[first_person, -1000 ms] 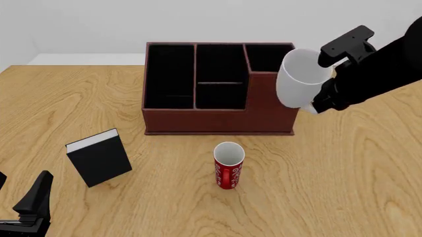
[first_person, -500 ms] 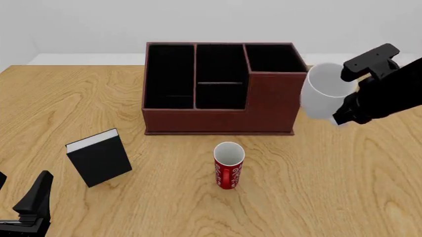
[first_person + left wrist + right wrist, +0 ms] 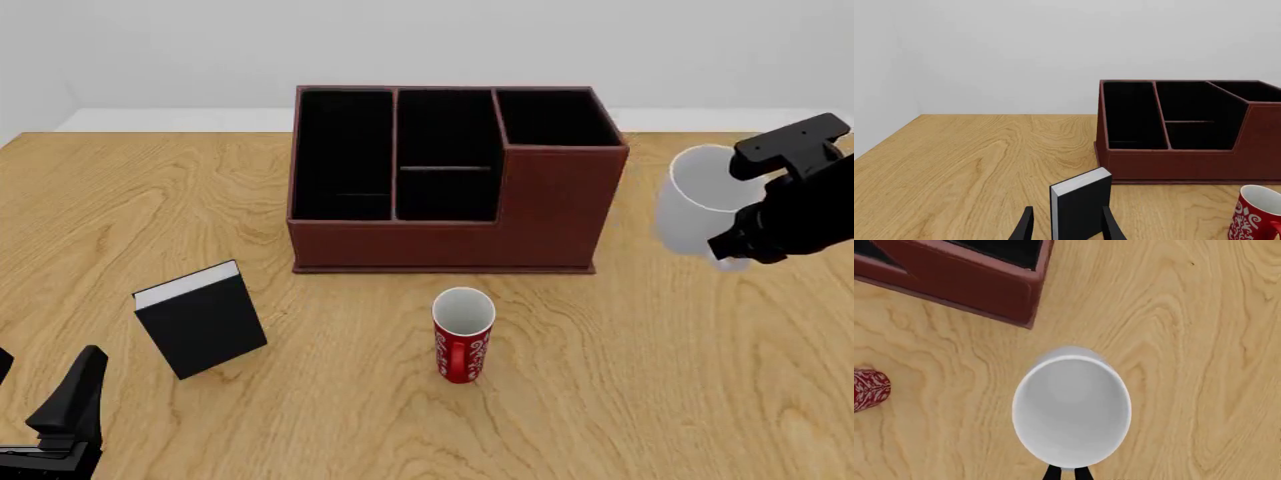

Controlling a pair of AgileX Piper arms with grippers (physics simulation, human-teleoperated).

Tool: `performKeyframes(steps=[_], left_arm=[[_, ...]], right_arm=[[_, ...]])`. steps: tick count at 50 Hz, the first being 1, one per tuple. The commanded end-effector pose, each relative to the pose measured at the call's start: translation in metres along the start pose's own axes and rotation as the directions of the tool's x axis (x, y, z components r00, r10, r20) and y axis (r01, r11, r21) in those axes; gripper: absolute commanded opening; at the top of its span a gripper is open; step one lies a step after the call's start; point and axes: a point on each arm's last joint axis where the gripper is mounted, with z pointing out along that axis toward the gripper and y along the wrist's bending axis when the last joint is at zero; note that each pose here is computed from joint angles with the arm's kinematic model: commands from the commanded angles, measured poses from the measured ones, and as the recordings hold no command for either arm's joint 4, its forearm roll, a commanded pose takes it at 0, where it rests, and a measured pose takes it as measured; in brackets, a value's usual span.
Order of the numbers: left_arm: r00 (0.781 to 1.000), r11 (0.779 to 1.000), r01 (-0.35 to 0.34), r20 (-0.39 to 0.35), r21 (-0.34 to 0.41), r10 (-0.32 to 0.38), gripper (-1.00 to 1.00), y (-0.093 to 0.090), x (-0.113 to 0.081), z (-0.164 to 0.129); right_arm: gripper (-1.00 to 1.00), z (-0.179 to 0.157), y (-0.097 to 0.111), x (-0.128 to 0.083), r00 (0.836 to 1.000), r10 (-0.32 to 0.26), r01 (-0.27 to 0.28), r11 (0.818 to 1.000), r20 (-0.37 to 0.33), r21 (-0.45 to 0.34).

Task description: Pick up the white mug and place it to the right of the caddy.

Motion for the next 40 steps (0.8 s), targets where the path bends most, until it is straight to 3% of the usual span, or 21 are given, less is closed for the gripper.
performKeyframes(steps=[1, 12, 25, 32, 40], left_arm=[[1.0, 1.0, 0.0, 0.0, 0.0, 0.0, 1.0, 0.0, 0.0, 0.0], [1.0, 1.0, 0.0, 0.0, 0.0, 0.0, 1.0, 0.0, 0.0, 0.0], [1.0, 1.0, 0.0, 0.0, 0.0, 0.0, 1.0, 0.0, 0.0, 0.0], [1.0, 1.0, 0.0, 0.0, 0.0, 0.0, 1.0, 0.0, 0.0, 0.0], [1.0, 1.0, 0.0, 0.0, 0.0, 0.0, 1.0, 0.0, 0.0, 0.0]], right_arm=[[-1.0, 0.012, -0.021, 0.004, 0.998, 0.065, -0.065, 0.997, -0.017, 0.037], [-1.0, 0.022, -0.037, -0.009, 0.993, 0.115, -0.114, 0.992, -0.002, 0.06], [-1.0, 0.043, -0.055, -0.019, 0.991, 0.131, -0.13, 0.989, -0.006, 0.077], [-1.0, 0.052, -0.073, -0.029, 0.987, 0.16, -0.16, 0.982, 0.002, 0.096], [-1.0, 0.06, -0.077, -0.047, 0.985, 0.169, -0.17, 0.981, 0.015, 0.091]])
